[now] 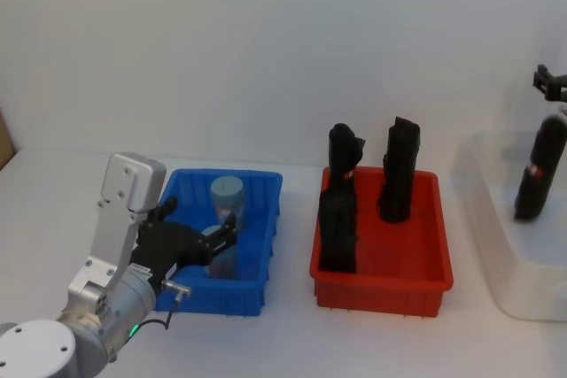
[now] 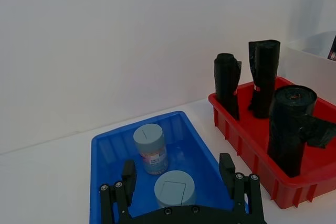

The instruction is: Pick the cotton swabs from the blue box and place them into the white box.

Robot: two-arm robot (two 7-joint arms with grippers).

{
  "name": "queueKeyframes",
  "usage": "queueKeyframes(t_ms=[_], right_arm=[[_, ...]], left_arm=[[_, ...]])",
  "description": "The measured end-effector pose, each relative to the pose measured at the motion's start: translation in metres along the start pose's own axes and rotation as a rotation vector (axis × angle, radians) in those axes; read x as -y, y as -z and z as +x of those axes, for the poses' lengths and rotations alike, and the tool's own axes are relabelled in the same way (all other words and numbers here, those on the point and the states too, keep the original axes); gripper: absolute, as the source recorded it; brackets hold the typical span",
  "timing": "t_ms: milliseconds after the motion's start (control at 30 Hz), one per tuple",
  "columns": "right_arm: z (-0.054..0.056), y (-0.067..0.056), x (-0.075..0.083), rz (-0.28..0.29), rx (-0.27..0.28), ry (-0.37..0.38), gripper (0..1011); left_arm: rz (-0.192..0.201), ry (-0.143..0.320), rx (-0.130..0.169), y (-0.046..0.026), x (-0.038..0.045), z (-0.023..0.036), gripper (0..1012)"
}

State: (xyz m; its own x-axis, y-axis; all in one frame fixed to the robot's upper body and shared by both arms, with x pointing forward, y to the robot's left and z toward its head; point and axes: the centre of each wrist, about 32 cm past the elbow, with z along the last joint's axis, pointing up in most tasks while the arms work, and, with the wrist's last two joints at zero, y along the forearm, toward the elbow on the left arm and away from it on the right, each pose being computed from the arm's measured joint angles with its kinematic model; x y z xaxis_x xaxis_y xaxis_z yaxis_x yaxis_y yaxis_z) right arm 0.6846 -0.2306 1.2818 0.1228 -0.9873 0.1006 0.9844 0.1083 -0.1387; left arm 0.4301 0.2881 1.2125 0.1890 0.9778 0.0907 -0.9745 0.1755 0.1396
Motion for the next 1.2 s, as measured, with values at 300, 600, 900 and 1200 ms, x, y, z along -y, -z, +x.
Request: queueKeyframes(t_ms=[300, 600, 900, 1200], right_arm=[[0.0, 0.0, 0.0, -0.003, 0.0, 0.0, 945], [0.0, 0.0, 0.0, -0.004, 0.001, 0.001, 1001], [0.0, 0.0, 0.0, -0.004, 0.001, 0.001, 1002], [0.0, 0.0, -0.001, -0.004, 0.0, 0.001, 1001]], left_arm=[[0.025, 0.07, -0.006, 0.004, 0.0124, 0.008, 1004], [0.046, 0.134, 0.026, 0.0061, 0.0275, 0.0154, 1004], [0.071, 0.157, 0.063, 0.0086, 0.0401, 0.0231, 1004], [0.112, 0.16, 0.071, 0.0133, 0.0468, 0.0306, 1004]])
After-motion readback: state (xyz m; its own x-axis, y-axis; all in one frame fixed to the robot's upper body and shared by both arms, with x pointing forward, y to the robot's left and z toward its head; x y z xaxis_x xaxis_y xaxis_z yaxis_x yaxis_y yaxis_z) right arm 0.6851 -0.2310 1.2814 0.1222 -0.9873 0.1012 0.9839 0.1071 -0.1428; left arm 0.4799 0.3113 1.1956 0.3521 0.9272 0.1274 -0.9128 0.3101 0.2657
